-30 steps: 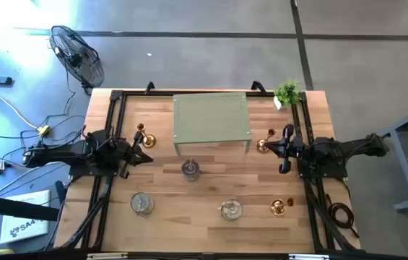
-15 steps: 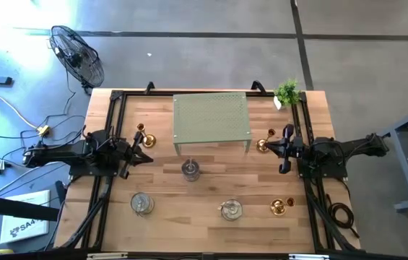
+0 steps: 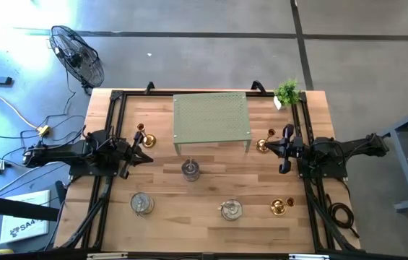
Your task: Pick & Place candle stick holders
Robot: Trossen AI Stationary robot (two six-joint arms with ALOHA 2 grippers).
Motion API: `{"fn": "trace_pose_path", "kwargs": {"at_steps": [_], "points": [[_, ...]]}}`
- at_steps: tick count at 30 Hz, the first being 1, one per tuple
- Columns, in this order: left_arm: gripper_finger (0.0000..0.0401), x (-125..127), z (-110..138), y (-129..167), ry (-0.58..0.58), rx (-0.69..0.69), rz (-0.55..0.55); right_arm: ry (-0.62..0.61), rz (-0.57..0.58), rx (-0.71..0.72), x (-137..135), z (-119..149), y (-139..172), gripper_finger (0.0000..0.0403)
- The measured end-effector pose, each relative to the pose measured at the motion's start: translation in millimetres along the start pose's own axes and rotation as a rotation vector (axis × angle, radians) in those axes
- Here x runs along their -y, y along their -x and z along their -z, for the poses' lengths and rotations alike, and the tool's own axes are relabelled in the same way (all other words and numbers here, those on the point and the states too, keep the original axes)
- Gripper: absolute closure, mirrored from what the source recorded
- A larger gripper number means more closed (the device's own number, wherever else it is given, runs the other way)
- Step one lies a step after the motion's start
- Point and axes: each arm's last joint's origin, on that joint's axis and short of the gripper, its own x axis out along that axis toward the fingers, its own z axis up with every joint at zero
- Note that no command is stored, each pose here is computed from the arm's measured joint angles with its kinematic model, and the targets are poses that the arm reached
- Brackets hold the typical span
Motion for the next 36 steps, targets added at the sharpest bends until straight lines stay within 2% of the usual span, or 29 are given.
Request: {"fn": "trace_pose_path", "kwargs": {"at_steps": [30, 36], "points": [[0.0394, -0.1, 0.0, 0.0, 0.0, 0.001, -0.004, 0.0, 0.0, -0.001, 0.0, 0.2, 0.0, 0.0401], [0.0394, -2.6, -1.2, 0.1, -0.004, 0.013, -0.091, 0.032, 0.0, 0.0, 0.0, 0.1, 0.0, 0.0399]]}}
